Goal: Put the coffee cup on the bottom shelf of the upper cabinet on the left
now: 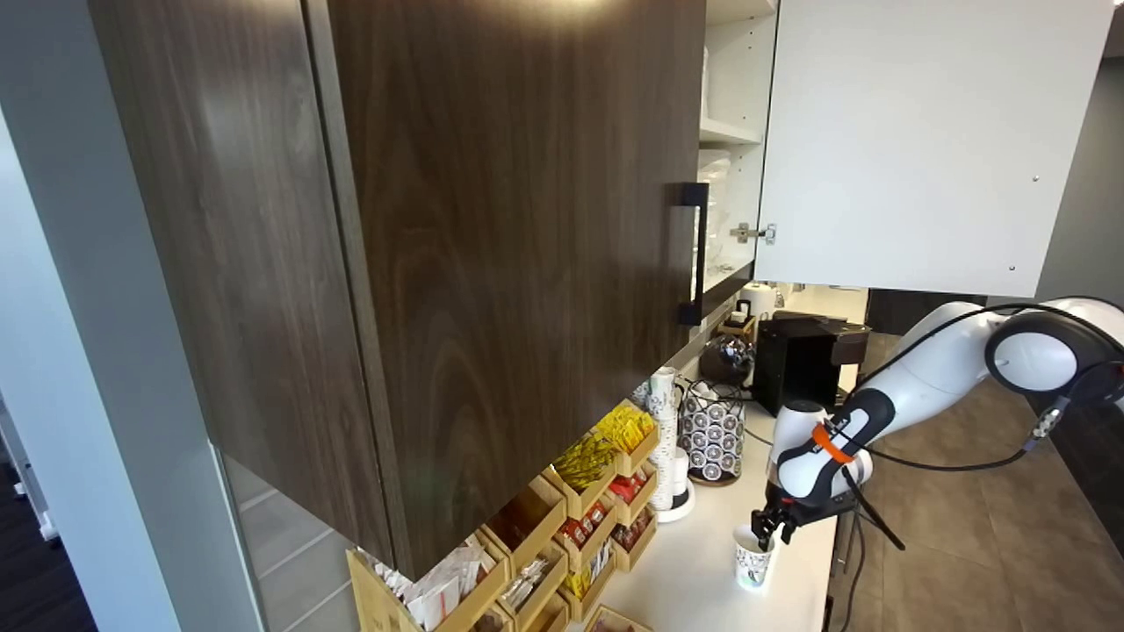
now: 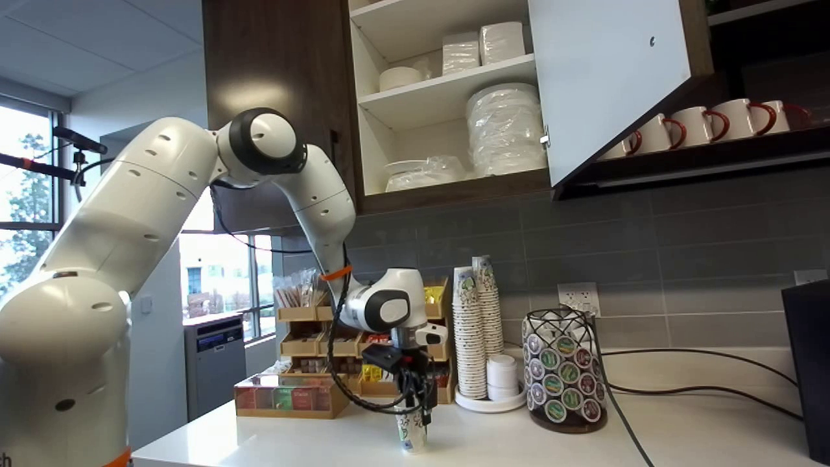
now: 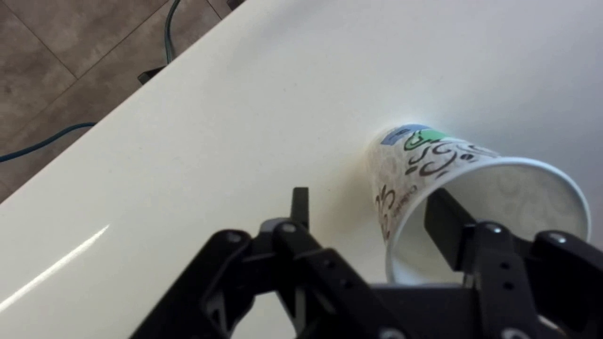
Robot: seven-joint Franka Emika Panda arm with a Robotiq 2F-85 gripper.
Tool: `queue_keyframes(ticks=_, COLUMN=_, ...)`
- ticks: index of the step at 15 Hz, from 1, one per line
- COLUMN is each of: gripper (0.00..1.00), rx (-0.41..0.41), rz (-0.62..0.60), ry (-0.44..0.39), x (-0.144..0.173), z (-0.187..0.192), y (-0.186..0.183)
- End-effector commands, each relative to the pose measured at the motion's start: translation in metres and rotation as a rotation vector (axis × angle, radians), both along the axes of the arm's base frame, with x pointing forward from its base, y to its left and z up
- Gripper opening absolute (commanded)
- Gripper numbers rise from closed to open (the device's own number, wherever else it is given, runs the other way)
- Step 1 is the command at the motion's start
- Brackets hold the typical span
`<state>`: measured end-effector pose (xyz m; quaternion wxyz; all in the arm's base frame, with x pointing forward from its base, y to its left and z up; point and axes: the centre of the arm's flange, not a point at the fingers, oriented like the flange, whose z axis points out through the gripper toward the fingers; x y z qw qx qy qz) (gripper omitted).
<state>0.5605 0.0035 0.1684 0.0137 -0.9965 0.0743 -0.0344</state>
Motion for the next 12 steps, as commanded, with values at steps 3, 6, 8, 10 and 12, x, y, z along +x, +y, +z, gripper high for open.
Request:
queue_keyframes(ticks=3, gripper=0.20, rx=0.007, rz=-0.048, ry=-0.015, x=0.001, z=-0.010, y=-0.003)
queue_keyframes(ticks=6, gripper=0.01, rx=0.016, rz=-0.071, ry=-0.022, x=-0.001, z=-0.009, y=-0.005)
queue_keyframes(ticks=8, gripper=0.00, rx=0.020, rz=-0.081, ry=-0.038, x=0.000, z=0.001, y=-0.005)
queue_keyframes(ticks=10, gripper=0.01, rx=0.020, rz=-0.082, ry=-0.055, x=-0.001, z=0.016, y=-0.010)
queue_keyframes(ticks=12, gripper=0.01, rx=0.021, rz=-0.082, ry=-0.077, x=-0.002, z=0.039, y=-0.015)
